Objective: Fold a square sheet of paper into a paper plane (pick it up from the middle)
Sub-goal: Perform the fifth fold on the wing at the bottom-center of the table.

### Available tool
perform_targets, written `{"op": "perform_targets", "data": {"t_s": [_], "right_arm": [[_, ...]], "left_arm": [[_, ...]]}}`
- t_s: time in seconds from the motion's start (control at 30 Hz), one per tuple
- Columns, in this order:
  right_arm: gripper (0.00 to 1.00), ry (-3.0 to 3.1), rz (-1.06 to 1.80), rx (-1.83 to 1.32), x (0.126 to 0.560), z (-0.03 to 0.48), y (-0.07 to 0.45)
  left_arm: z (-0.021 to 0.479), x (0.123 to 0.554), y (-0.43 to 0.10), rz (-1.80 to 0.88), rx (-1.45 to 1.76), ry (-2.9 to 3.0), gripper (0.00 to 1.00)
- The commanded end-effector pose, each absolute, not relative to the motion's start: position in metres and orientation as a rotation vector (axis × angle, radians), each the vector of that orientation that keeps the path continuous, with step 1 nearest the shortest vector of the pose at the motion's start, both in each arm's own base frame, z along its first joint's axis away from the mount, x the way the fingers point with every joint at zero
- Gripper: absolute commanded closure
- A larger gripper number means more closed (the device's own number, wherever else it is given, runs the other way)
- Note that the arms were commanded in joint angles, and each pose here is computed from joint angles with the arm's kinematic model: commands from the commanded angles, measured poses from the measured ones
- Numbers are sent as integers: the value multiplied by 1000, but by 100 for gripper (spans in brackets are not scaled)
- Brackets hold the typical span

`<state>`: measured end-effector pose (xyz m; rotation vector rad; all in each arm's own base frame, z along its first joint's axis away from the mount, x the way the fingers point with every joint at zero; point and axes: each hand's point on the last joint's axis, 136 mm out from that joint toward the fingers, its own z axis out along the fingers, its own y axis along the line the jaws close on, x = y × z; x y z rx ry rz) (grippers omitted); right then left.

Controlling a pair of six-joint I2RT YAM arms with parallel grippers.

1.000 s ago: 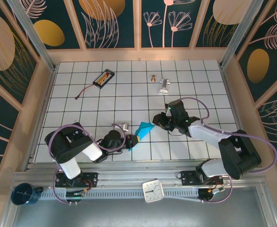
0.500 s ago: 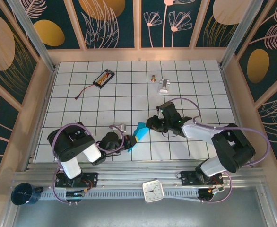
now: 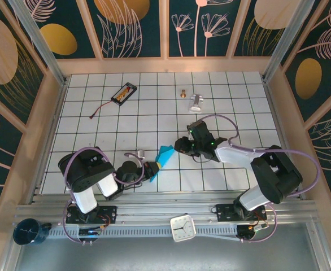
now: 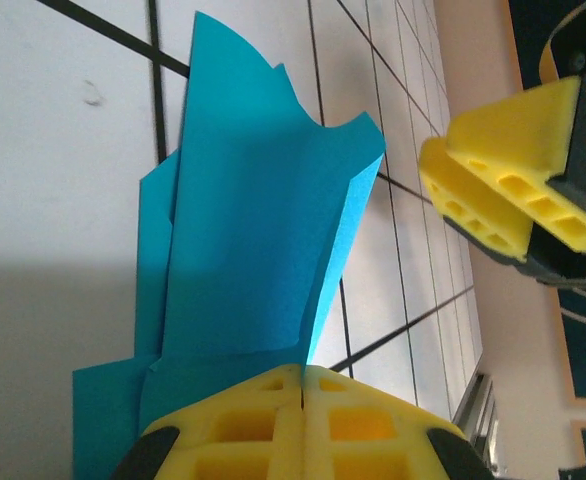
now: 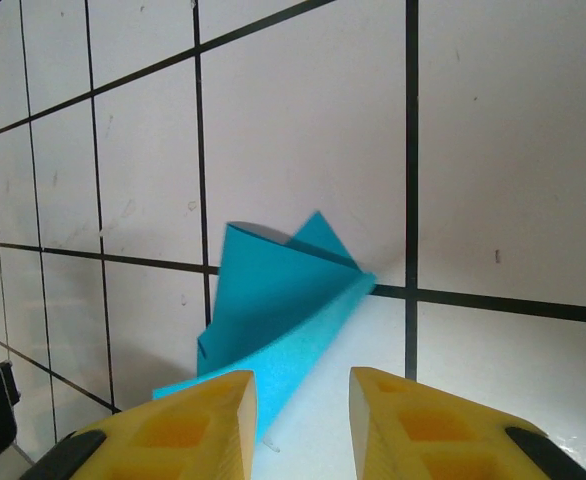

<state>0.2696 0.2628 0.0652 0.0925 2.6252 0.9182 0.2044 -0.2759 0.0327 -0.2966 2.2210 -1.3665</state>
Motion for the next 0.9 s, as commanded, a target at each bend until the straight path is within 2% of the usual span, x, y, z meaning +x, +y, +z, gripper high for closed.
{"op": "perform_targets", "data": {"t_s": [0.0, 0.3, 0.5, 0.63, 0.77, 0.87], "right_arm": [[69, 2599, 908, 55, 275, 70, 270], [70, 2588, 938, 8, 273, 73, 278], [70, 2605, 903, -4, 274, 72, 268], [69, 2586, 846, 41, 281, 80, 243], [69, 2592, 723, 121, 284, 85, 209], [66, 2581, 758, 199, 281, 89, 198]], "left_arm": [[35, 211, -263, -1360, -411, 2174, 100], [42, 213, -265, -1441, -467, 2126, 100], [57, 217, -293, -1395, -195, 2141, 100], [62, 220, -316, -1302, 64, 2183, 100], [55, 230, -316, -1088, 238, 2213, 100], [51, 240, -314, -914, 369, 2219, 100]]}}
